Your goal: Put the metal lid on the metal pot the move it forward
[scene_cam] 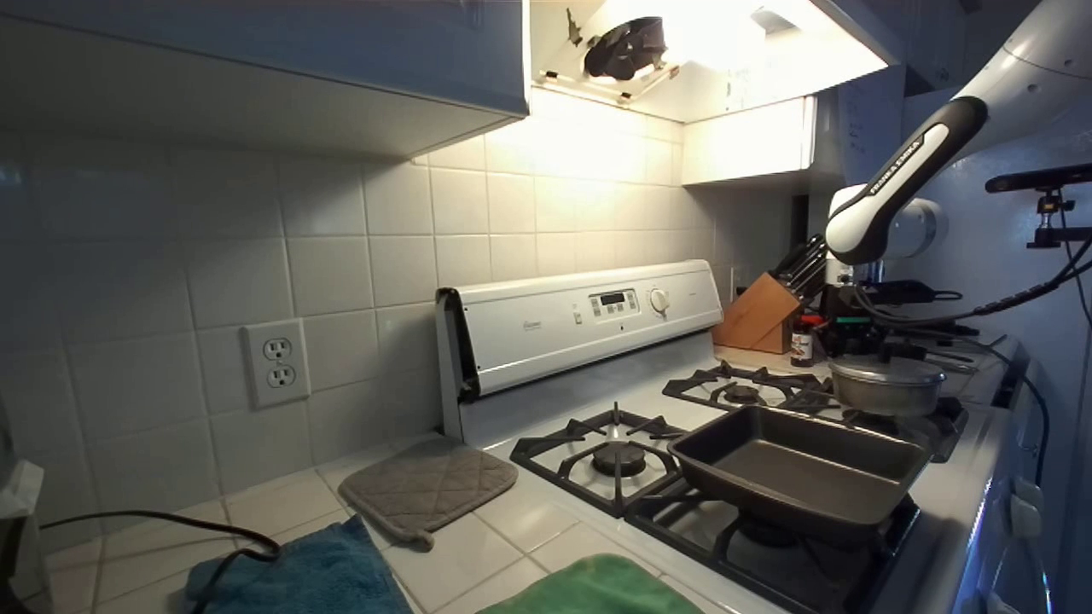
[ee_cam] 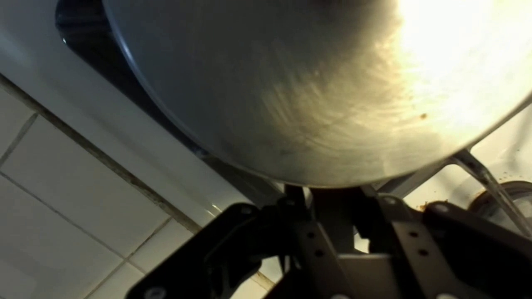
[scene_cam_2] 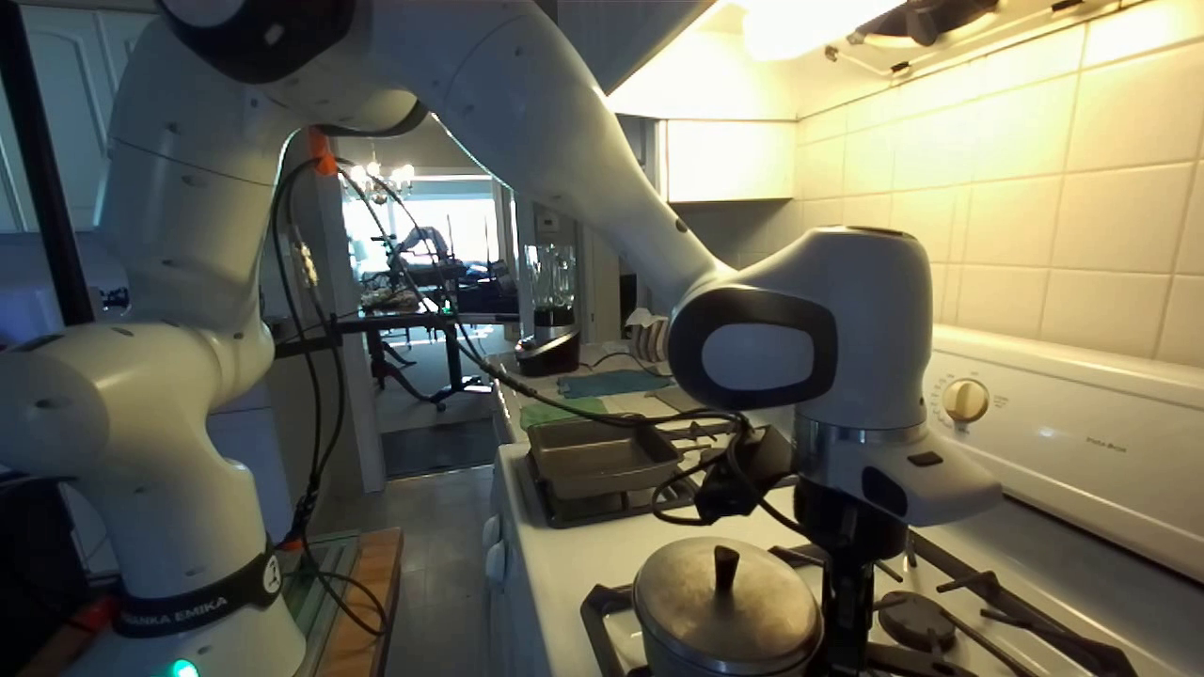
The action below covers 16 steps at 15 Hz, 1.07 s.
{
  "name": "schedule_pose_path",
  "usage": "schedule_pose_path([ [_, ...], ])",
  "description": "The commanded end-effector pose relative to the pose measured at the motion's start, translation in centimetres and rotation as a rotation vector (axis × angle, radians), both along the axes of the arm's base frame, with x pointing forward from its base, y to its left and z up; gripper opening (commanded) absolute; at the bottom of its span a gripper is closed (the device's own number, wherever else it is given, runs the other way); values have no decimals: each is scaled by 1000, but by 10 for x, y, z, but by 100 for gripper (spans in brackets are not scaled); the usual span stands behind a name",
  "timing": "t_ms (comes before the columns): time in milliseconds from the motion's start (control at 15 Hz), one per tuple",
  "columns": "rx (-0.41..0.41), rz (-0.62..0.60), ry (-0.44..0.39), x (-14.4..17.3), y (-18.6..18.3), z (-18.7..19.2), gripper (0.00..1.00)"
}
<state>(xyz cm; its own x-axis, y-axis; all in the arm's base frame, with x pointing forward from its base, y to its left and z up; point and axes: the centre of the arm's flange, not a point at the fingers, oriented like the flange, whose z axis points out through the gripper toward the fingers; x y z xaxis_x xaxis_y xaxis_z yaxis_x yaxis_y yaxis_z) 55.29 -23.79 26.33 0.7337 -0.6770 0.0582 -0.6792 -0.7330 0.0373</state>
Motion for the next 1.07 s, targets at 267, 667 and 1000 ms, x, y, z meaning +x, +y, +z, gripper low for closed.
schedule_pose_path([
  [267, -13, -56, 26, -3, 3, 4, 6],
  [667, -18, -170, -20, 9, 4, 6, 6],
  [1000, -24, -249, -37, 26, 9, 5, 6],
])
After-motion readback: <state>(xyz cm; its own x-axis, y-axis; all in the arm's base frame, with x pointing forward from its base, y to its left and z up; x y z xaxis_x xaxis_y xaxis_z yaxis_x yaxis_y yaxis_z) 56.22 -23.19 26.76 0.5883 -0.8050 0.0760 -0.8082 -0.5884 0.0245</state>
